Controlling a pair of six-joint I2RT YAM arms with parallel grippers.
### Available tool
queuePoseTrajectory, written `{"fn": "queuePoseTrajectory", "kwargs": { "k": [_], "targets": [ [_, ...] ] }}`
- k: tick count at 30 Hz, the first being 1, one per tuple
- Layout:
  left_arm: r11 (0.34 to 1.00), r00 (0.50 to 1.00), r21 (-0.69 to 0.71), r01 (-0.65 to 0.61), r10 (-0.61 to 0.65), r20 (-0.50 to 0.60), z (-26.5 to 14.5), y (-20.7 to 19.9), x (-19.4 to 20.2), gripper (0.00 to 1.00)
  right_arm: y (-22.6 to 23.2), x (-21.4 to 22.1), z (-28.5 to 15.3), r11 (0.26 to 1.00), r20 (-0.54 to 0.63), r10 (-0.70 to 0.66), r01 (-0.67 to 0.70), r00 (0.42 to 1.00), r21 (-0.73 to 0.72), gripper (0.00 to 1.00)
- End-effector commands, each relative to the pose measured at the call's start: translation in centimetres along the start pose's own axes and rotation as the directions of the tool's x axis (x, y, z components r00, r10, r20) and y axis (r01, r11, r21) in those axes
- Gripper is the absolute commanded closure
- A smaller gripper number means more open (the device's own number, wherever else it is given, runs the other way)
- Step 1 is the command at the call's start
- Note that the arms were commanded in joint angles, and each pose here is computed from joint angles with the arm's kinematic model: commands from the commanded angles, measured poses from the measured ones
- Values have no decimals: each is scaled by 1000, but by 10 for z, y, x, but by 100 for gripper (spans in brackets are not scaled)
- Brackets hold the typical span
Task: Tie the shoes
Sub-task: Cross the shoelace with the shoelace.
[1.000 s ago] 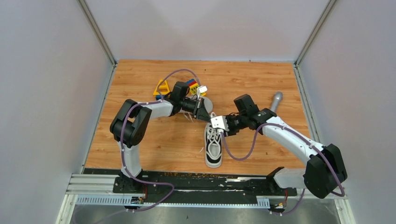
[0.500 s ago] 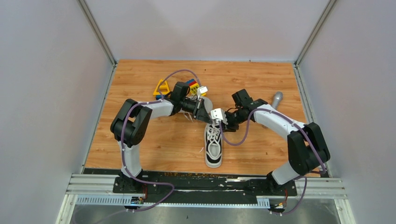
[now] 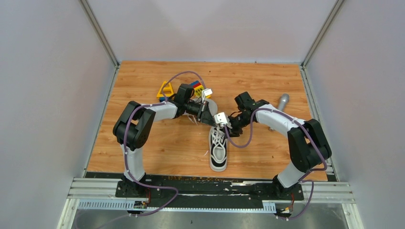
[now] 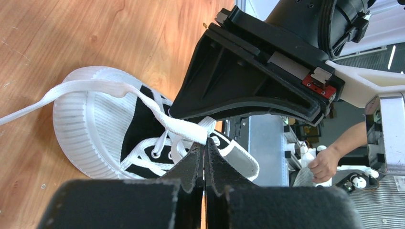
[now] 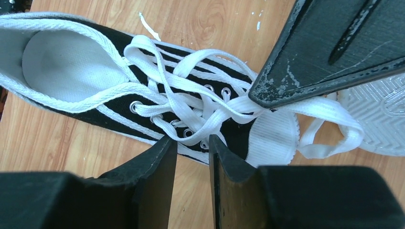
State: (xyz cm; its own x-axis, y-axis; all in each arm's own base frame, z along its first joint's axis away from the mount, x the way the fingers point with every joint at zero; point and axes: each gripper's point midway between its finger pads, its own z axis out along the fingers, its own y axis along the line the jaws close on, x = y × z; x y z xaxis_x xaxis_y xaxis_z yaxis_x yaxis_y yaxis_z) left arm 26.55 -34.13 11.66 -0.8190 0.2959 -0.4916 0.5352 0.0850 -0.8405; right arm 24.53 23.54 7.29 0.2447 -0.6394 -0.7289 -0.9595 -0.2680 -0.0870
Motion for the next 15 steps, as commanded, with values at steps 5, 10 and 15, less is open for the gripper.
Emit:
{"fn": "queuePoseTrajectory", "kwargs": {
  "k": [5,10,15],
  "targets": [
    [998,998,27,-56,56,4,-2,-9,-10,100,-5,-9,3,1000,42,-17,18,999,-23,77],
    [998,999,26,-54,54,3,-2,-9,-10,100,-7,-12,4,1000,54,-2,3,999,-25,90],
    [998,998,26,-58,58,1,-2,-9,-10,100,-8,-6,-10,1000,-2,8,-8,1000,14,100]
  ]
}}
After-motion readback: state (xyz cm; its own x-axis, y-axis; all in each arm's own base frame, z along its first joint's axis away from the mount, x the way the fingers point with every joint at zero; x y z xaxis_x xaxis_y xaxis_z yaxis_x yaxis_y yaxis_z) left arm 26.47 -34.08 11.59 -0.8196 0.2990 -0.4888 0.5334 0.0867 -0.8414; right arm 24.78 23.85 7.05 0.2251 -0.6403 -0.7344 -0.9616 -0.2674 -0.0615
